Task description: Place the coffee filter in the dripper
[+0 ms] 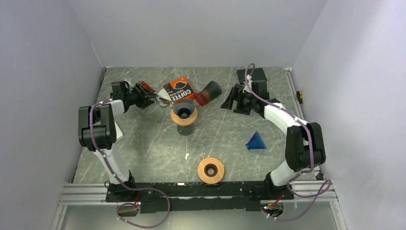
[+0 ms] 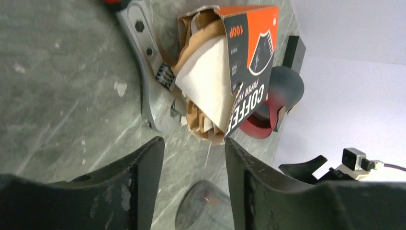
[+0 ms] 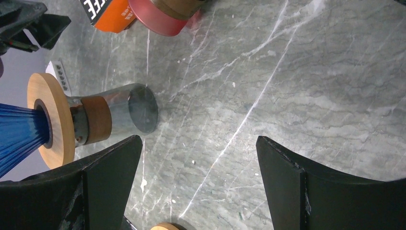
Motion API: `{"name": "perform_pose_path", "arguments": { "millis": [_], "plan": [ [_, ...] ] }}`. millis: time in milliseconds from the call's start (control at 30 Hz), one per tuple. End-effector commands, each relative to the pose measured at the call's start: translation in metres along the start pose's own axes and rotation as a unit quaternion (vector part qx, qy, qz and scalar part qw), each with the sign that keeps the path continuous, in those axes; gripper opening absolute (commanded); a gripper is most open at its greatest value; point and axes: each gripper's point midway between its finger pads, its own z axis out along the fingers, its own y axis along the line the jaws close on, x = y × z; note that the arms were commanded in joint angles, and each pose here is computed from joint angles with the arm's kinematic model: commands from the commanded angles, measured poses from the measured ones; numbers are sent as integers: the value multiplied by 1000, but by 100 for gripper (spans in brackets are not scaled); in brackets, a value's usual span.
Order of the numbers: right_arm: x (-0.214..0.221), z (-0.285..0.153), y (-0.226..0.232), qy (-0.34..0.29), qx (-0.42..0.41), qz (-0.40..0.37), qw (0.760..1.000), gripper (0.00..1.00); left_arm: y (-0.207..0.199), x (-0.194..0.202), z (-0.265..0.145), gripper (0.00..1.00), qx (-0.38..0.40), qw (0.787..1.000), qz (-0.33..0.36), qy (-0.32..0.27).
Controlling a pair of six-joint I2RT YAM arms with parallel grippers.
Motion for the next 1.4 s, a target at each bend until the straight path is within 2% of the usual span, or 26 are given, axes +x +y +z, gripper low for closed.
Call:
{"name": "perform_pose_path", "arguments": {
  "millis": [0, 133, 633, 767, 1000, 1367],
  "plan": [
    [-13, -8, 7, -24, -3, -20, 1000, 95, -16, -26, 12, 58, 35, 999, 7, -16],
    [-14, -9, 6, -24, 1, -22, 999, 95, -17, -34, 25, 56, 50, 999, -1, -12],
    [-13, -2, 2, -15, 2, -19, 1000, 95, -11, -29, 46, 33, 72, 997, -22, 7],
    [-13, -2, 3, -16, -1, -18, 1000, 95, -13, -29, 42, 24, 66, 998, -14, 4],
    [-13, -5, 4, -18, 1, -21, 1000, 95, -21, -32, 38, 0, 75, 997, -8, -5],
    [-15, -9, 9, -24, -5, -22, 999, 95, -25, -21, 13, 0, 53, 999, 7, -8]
  ]
}}
